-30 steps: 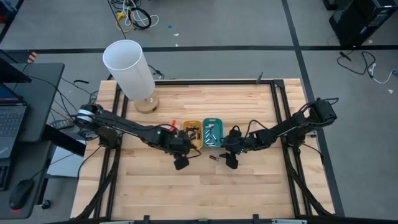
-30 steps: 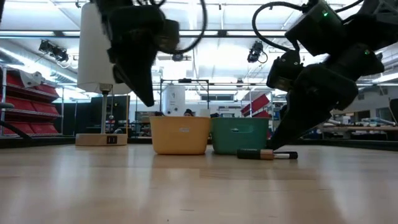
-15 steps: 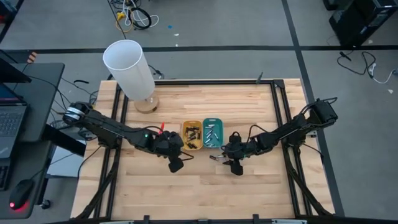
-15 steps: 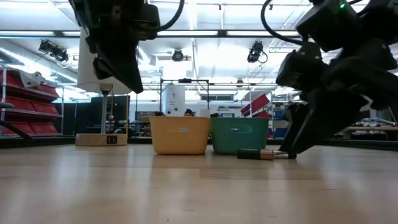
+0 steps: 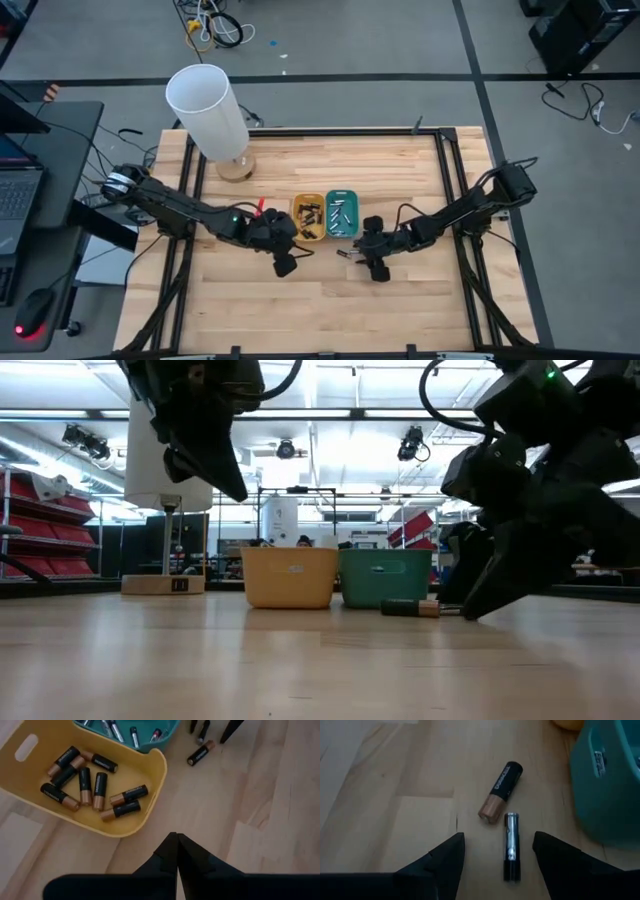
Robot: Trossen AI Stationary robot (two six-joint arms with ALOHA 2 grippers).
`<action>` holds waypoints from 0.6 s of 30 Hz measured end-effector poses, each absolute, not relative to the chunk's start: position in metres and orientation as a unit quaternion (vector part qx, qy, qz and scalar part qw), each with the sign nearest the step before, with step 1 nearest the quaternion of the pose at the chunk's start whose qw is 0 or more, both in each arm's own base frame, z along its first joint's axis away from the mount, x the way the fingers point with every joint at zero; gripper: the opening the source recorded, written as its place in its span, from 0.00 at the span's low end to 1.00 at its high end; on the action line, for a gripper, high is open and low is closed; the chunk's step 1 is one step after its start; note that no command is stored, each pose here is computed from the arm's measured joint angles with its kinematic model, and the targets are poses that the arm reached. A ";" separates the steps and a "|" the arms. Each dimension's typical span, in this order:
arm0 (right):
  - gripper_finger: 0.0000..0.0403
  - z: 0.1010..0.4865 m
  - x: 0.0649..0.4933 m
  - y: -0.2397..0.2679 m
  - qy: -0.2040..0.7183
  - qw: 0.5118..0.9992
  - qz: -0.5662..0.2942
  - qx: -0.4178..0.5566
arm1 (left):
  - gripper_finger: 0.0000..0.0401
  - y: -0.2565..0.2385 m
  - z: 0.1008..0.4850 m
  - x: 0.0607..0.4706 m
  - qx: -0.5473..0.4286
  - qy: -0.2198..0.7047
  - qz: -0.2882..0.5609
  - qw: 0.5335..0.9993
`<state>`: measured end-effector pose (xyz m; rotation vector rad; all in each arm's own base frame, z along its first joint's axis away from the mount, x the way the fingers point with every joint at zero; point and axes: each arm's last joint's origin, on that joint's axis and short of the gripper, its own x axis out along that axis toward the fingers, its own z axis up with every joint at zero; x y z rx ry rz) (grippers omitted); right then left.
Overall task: Sort batteries
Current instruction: Put the silver battery into the blue bin
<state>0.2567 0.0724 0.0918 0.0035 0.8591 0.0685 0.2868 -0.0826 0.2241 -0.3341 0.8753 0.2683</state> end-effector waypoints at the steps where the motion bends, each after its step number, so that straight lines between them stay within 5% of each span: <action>1: 0.57 0.090 0.257 0.073 0.416 0.909 0.034 -0.002 | 0.04 -0.084 0.224 0.286 -0.159 0.421 0.127 0.884; 8: 0.47 0.089 0.259 0.072 0.408 0.913 0.018 -0.008 | 0.04 -0.092 0.224 0.284 -0.148 0.425 0.112 0.886; 18: 0.13 0.088 0.258 0.071 0.407 0.913 -0.022 0.032 | 0.04 -0.091 0.224 0.284 -0.121 0.419 0.121 0.892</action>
